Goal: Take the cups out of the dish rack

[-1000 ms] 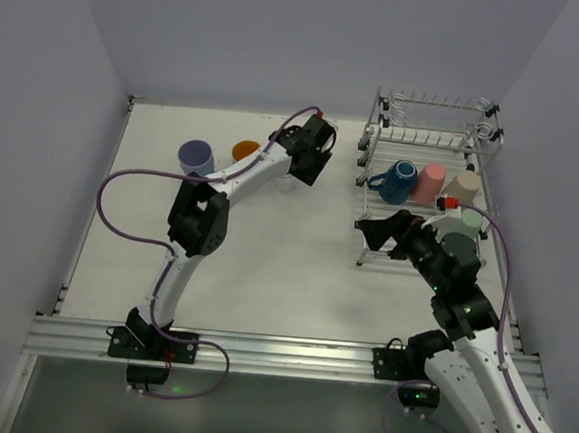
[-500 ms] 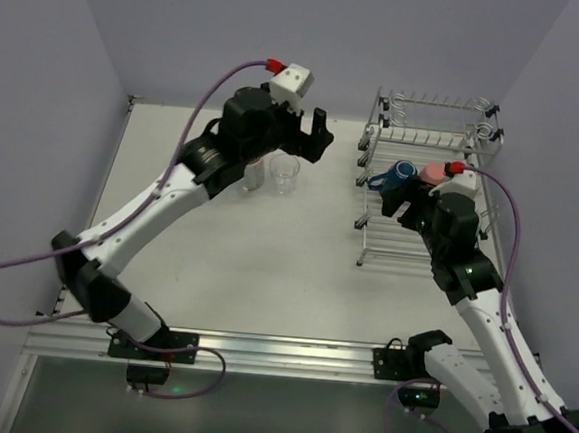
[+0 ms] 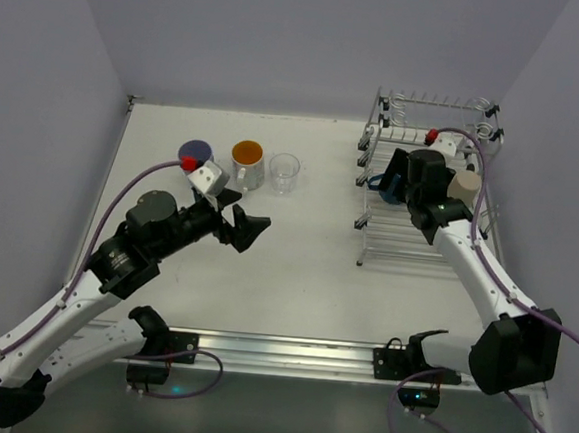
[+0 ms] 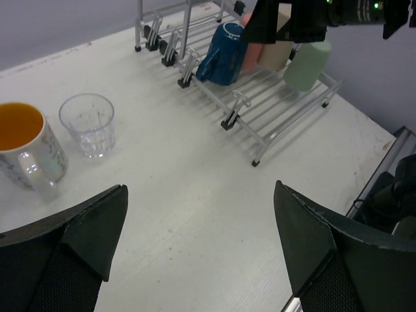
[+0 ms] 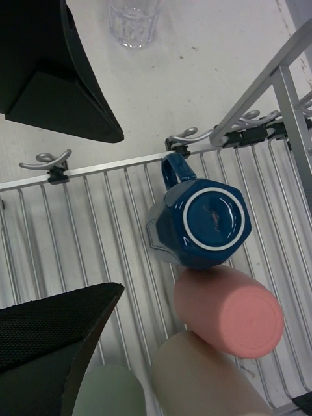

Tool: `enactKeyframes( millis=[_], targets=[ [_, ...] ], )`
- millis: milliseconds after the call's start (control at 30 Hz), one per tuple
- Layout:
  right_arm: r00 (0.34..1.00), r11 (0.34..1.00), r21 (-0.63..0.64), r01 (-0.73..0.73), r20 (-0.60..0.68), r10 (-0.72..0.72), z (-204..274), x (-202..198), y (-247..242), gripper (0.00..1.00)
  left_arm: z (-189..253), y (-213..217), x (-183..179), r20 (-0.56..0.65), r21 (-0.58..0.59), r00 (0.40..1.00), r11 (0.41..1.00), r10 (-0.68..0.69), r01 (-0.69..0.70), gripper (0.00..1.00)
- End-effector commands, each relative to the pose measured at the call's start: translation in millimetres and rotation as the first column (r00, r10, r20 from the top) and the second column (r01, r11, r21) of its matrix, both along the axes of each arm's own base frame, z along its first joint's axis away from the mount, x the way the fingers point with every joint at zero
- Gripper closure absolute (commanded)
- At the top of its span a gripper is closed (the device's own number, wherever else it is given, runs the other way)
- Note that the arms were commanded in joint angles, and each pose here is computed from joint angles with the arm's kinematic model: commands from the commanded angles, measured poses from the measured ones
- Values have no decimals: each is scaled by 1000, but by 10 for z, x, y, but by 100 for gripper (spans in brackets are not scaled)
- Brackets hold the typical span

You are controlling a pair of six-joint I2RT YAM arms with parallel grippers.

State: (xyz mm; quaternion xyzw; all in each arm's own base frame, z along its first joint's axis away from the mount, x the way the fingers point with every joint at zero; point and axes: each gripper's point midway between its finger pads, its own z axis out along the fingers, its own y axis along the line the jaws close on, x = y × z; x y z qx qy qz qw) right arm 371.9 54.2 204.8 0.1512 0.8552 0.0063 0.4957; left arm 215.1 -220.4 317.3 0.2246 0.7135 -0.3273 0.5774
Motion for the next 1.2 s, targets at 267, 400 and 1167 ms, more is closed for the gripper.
enactKeyframes(
  millis=[267, 400, 1167],
  targets=[
    [970, 982, 14, 190, 149, -190, 209, 567, -156, 9, -220, 35, -191, 53, -18, 998, 999, -45, 46, 0],
    [968, 980, 19, 200, 148, -201, 94, 714, -122, 10, -268, -5, -233, 49, 4, 997, 998, -60, 60, 0],
    [945, 953, -27, 300, 142, -294, -295, 876, -242, 14, -285, -54, -226, 56, 16, 996, 997, -74, 73, 0]
  ],
)
